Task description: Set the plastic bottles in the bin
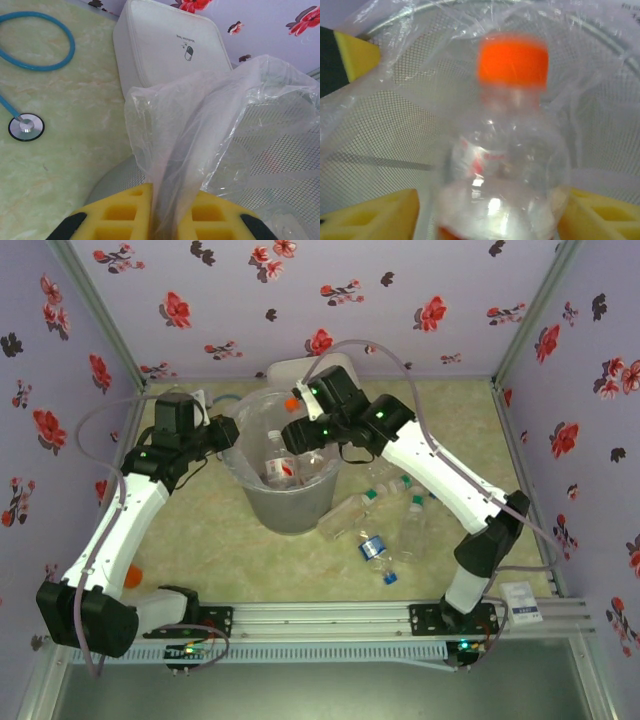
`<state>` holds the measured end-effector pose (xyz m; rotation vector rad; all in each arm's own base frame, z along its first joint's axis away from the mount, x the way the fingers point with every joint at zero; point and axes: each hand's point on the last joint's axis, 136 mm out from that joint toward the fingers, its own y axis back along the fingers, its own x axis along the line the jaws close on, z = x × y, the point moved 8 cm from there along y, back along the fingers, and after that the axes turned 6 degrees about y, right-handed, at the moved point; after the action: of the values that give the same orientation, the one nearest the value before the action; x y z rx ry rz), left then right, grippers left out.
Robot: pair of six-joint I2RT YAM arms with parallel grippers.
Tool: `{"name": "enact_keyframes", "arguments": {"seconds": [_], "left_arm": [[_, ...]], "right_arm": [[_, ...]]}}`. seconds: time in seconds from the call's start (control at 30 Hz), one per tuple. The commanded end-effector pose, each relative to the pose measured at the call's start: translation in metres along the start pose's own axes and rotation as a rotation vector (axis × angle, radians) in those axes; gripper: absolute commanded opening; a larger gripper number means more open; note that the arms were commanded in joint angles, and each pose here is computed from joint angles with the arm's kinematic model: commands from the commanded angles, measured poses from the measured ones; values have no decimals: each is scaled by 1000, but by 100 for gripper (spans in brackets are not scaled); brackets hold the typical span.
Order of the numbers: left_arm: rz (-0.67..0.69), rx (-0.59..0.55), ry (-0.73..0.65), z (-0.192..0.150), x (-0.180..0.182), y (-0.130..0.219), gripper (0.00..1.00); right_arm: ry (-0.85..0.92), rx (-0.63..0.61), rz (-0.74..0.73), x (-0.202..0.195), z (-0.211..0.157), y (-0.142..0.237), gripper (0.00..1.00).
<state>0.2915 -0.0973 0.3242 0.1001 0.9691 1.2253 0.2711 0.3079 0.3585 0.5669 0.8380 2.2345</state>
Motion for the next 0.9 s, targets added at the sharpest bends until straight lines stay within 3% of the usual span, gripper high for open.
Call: {"name": "enact_keyframes", "arguments": {"seconds": [0.0,0.2,0.43,0.67,0.87], "left_arm": [[15,6,-28,-3,0,-7,15],[19,9,-30,-3,1,-7,15],[19,13,-36,-2,1,-9,14],[24,23,-43,-4,2,-13,14],[22,23,-51,-5,3,-13,13]], "right_arm": [[-2,-53,9,4,1,9,78],[2,-145,-150,-21,7,58,82],[-215,-197,-397,-94,-24,119,80],[-655,9,-726,-175,-121,153,76],[-1053,-13,-912,-210,-208,165,81]]}}
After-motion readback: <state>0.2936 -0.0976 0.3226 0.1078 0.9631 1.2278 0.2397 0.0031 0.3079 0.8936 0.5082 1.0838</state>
